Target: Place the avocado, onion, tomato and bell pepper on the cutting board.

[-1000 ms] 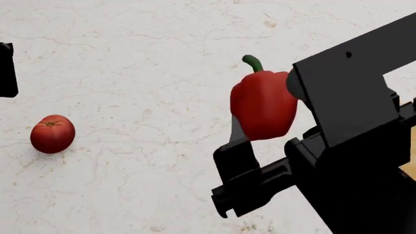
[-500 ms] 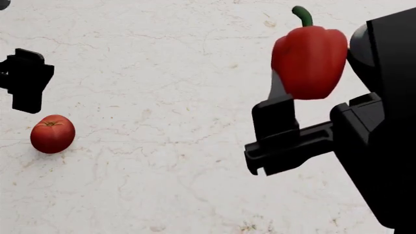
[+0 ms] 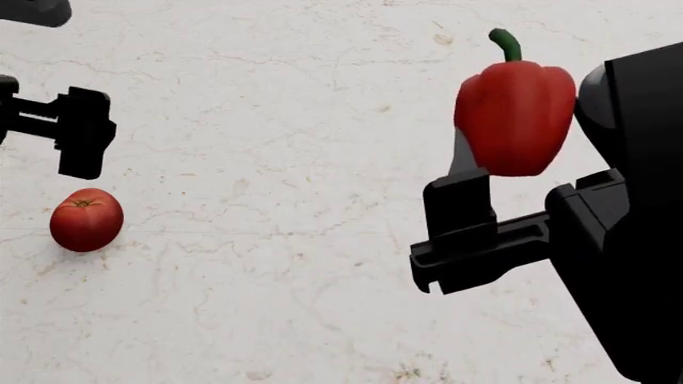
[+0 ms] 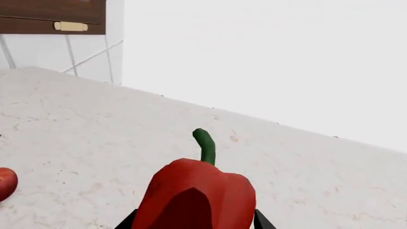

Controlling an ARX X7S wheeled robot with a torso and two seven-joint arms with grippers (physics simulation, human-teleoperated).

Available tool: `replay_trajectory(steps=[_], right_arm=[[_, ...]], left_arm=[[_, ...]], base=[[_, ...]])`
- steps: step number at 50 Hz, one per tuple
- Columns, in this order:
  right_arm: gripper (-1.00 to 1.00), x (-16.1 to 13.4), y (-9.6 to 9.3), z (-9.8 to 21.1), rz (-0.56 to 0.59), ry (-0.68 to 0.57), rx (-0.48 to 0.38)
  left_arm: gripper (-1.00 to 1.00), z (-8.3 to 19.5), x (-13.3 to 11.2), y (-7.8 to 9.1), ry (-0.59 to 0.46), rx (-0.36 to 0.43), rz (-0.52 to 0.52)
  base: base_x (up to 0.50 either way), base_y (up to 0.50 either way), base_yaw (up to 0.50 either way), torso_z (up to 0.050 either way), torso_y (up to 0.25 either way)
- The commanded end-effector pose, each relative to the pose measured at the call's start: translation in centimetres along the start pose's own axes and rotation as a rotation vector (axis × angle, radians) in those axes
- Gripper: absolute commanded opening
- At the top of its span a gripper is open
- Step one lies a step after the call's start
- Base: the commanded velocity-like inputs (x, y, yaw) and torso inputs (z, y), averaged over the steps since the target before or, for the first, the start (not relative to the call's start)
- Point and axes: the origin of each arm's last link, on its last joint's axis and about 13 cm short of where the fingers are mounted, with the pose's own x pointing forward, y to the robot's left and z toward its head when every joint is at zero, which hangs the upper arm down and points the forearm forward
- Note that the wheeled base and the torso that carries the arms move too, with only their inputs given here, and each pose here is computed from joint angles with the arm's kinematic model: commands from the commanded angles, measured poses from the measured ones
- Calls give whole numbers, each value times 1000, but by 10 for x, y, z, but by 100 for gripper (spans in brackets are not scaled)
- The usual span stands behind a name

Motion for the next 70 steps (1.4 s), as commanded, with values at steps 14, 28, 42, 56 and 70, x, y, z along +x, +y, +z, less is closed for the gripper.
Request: replay_trajectory(steps=[14,28,42,56,70], right_arm=[[-100,-3,0,-2,10,-46,4],[-100,-4,2,-2,14,-38,-2],[-100,-7,2,-4,15,-31,-4],[-100,-7,3,-3,16,-30,-6],[-100,-9,4,-4,19,-27,-6]], left_arm=[[100,-21,46,2,68,-49,-16],[100,-35,68,10,94,-90,3],[100,-48,82,8,112,-107,-9],[100,-70,92,11,157,-127,-1],[-100,-76,83,9,89,-105,19]], base=[[0,0,0,0,0],[0,0,0,0,0],[0,0,0,0,0],[0,0,0,0,0],[0,0,0,0,0]])
